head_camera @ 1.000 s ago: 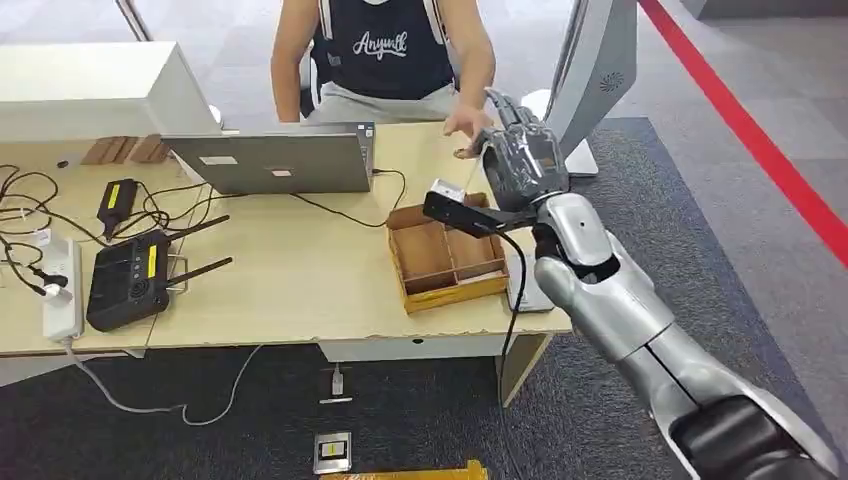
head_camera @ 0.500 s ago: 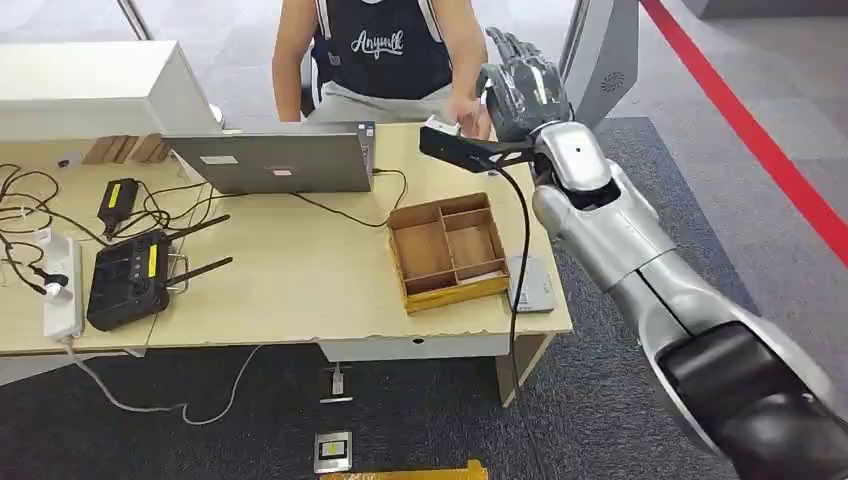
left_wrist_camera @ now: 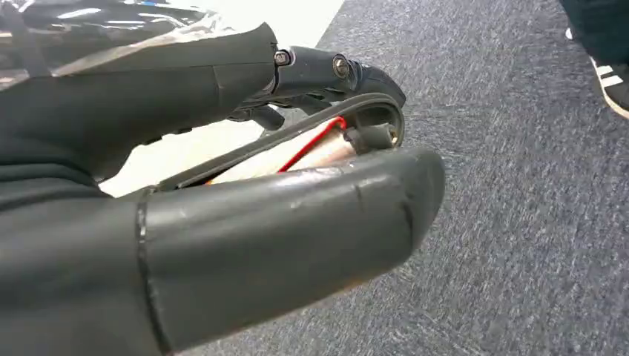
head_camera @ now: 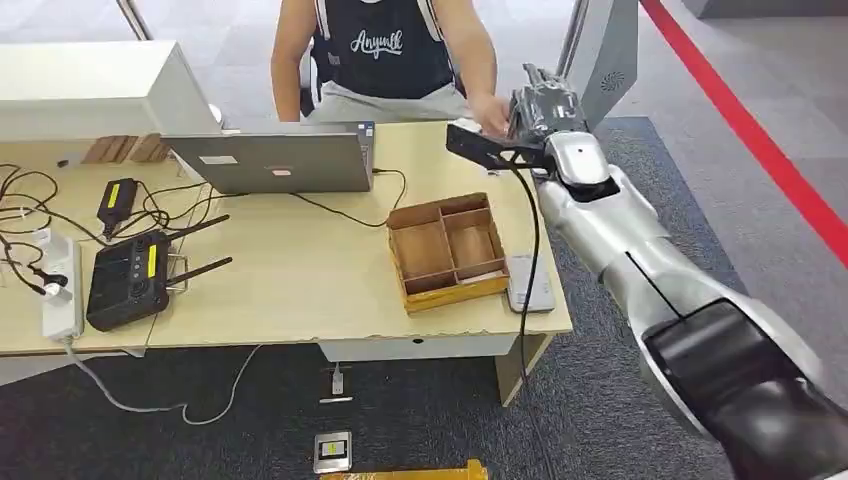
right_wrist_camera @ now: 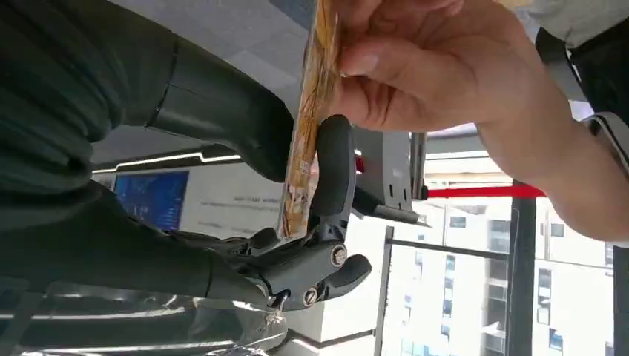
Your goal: Pass the card to the sensor for recognition and then transmit it.
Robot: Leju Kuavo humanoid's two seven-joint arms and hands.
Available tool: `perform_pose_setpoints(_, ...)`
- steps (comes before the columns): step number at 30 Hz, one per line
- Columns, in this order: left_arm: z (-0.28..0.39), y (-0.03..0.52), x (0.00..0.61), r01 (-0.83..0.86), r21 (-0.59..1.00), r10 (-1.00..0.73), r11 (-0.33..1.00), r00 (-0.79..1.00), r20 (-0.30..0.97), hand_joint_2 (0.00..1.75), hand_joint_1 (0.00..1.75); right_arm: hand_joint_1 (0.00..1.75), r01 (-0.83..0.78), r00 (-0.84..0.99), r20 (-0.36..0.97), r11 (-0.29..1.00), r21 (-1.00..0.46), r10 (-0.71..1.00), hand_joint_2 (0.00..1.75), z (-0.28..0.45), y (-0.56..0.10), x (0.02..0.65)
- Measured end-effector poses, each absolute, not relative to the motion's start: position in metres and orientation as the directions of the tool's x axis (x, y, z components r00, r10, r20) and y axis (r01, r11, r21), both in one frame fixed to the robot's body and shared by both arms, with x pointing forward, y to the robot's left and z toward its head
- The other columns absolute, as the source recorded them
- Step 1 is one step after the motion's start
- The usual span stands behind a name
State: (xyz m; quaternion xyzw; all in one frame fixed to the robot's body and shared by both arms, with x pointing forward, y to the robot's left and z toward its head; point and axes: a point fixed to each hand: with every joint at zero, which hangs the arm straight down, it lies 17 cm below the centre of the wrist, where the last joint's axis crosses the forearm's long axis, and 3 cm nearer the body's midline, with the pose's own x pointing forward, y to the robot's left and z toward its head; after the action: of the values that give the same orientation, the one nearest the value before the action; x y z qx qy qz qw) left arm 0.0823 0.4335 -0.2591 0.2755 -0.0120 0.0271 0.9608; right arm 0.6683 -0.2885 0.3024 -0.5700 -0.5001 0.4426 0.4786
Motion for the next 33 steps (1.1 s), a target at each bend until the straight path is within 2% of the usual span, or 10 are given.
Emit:
perform_pose_setpoints(12,-0.259,0.434,0.083,-0.059,0.529,0.044,0.847,0.998,0.041,0.0,0.0,1.75,0.088,0.149,-0.035,-0.048,-0.995,0.988,1.75,0.278,-0.301,0.667)
perform_pose_setpoints(13,-0.259,0.434,0.083,-0.059,0.529,0.044,0.847,0.998,0.041,0.0,0.0,1.64,0.085,0.149,-0.035,-0.048,-0.995,0.988,1.75,0.277,-0.3,0.667)
perform_pose_setpoints(14,-0.259,0.434,0.083,-0.059,0.529,0.044,0.847,0.998,0.041,0.0,0.0,0.47,0.083,0.15,-0.035,-0.048,-0.995,0.988,1.75,0.276,-0.3,0.667)
perform_pose_setpoints(15,-0.259,0.434,0.083,-0.059,0.529,0.044,0.847,0.998,0.041,0.0,0.0,0.0,0.08,0.152,-0.037,-0.049,-0.996,0.988,1.75,0.275,-0.301,0.667)
perform_pose_setpoints(19,-0.259,0.433,0.084,-0.055,0.528,0.038,0.847,0.998,0.043,0.0,0.0,0.0,0.084,0.167,-0.036,-0.05,-0.995,0.985,1.75,0.274,-0.305,0.667)
perform_pose_setpoints(20,-0.259,0.433,0.084,-0.055,0.528,0.037,0.847,0.998,0.044,0.0,0.0,0.0,0.09,0.17,-0.034,-0.05,-0.995,0.985,0.0,0.274,-0.306,0.667)
perform_pose_setpoints(33,-0.259,0.433,0.084,-0.053,0.529,0.036,0.847,0.998,0.042,0.0,0.0,0.0,0.116,0.166,-0.028,-0.048,-0.992,0.986,0.0,0.278,-0.306,0.667)
